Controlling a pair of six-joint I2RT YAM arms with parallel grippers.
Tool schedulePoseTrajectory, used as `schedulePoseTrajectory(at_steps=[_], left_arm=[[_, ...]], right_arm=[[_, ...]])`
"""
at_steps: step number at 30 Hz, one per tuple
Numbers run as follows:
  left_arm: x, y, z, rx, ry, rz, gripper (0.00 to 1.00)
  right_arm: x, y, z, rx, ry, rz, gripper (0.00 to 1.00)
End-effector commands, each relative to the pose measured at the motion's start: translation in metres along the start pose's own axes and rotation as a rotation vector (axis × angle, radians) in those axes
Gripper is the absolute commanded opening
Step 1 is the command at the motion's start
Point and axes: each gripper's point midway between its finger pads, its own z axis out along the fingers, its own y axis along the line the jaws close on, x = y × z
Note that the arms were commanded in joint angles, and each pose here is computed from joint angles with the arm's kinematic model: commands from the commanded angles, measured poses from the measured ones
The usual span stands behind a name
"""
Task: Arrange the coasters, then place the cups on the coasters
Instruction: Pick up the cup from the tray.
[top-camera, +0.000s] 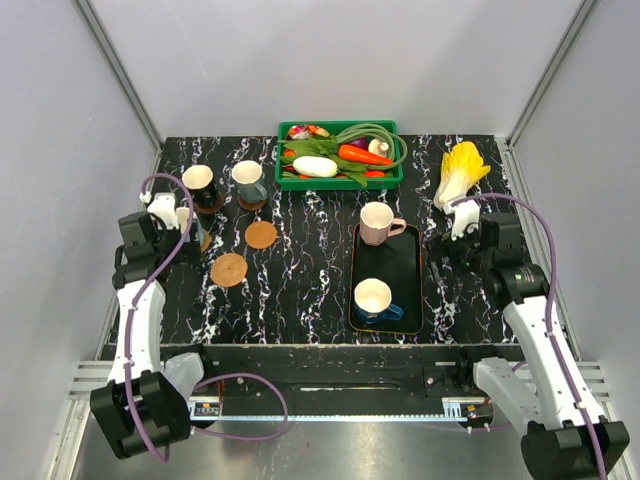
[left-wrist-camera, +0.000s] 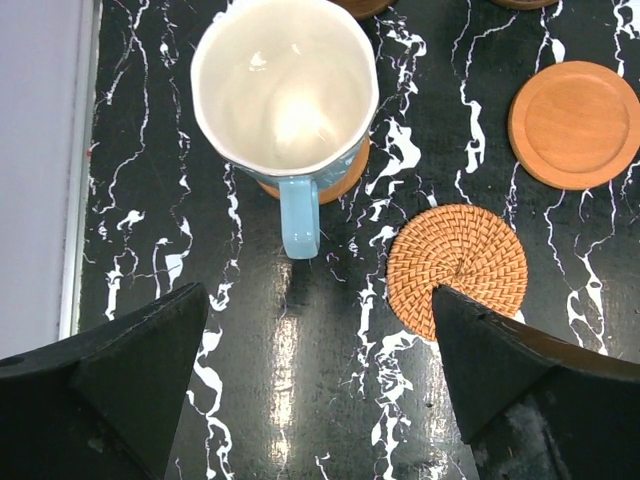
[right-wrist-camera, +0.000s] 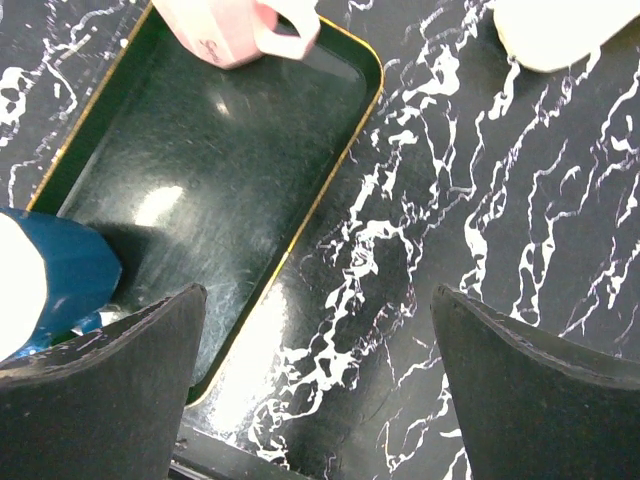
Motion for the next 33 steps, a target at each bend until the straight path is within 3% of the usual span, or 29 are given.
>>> schedulePoseTrajectory(at_steps=[1, 12, 33], left_arm=[[-0.010, -0.009, -0.001, 0.052, -0.058, 0.000, 0.99], [-0.008, -0.015, -0.006, 0.081, -0.077, 0.011, 0.99], [-0.007, -0.021, -0.006, 0.111, -0.091, 0.022, 0.99]], right_arm=[[-0.044, 0.010, -0.006, -0.087, -0.085, -0.056, 1.00], [-0.071, 0.021, 0.026, -0.270, -0.121, -0.293, 1.00], [-0.079, 0.025, 0.115, -0.459, -0.081, -0.343, 1.00]])
